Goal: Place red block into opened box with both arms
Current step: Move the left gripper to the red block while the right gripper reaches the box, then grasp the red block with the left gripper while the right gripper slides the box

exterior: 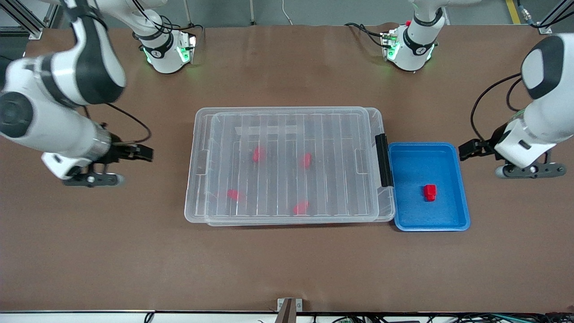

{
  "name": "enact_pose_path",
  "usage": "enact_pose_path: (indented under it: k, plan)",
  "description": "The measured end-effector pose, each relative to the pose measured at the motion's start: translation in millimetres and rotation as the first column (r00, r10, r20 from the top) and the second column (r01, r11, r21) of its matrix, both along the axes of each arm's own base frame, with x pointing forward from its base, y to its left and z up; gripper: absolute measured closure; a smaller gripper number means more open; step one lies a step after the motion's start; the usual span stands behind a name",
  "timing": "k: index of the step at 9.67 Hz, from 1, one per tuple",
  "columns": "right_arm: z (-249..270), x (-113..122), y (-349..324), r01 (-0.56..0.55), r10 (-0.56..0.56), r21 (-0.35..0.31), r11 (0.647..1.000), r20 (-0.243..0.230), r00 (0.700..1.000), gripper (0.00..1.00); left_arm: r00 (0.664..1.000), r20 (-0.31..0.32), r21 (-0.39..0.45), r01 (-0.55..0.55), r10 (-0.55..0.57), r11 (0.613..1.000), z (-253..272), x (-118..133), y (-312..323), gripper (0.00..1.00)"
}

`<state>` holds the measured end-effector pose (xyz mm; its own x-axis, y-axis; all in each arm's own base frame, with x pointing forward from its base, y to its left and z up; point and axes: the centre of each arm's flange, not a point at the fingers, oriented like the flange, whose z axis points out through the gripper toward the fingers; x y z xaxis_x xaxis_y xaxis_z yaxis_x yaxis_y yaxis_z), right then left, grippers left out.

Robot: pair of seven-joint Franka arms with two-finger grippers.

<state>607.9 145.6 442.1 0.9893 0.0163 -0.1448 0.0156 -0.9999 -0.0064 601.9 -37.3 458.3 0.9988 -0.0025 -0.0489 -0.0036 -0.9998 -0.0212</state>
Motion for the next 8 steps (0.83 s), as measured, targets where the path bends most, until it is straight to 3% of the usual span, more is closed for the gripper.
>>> enact_pose_path:
  k: [4,8]
  plan:
    - [-69,0,55,-0.023,0.023,-0.001,1.0,0.005,1.0,0.0,1.0,0.023,-0.007,-0.005,0.005,1.0,-91,17,4,0.0]
    - [-93,2,59,-0.051,0.051,-0.057,0.997,0.002,0.999,0.0,1.0,0.003,-0.012,-0.025,0.025,1.0,-176,14,19,0.04]
